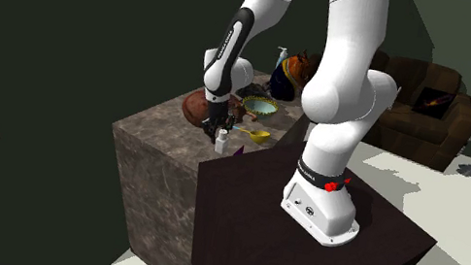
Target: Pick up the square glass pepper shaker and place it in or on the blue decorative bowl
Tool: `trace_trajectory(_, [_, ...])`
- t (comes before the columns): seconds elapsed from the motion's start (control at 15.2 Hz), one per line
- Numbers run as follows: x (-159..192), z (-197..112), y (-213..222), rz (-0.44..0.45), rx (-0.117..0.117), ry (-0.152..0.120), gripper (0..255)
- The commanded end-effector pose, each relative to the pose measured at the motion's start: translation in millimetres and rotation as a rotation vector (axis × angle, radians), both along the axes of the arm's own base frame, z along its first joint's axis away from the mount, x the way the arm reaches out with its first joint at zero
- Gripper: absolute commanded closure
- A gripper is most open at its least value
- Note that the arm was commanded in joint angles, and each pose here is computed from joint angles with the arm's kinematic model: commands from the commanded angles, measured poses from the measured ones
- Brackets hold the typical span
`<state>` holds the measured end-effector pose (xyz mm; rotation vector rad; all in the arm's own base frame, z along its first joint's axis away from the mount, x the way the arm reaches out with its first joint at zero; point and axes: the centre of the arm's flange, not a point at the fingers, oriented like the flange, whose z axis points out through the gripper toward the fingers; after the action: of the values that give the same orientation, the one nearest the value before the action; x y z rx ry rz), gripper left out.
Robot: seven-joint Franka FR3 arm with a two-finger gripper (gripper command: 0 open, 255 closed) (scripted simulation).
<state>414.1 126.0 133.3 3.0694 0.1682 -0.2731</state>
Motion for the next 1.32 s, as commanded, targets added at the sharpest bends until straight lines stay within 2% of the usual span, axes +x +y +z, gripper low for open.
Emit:
trace_trajectory(0.0, [0,0,0,0.000,0.000,0.001,255])
trace_trajectory(0.4, [0,0,0,0.000,0.000,0.001,255])
trace_trajectory(1.25, [0,68,0,0.000,0.000,0.001,255])
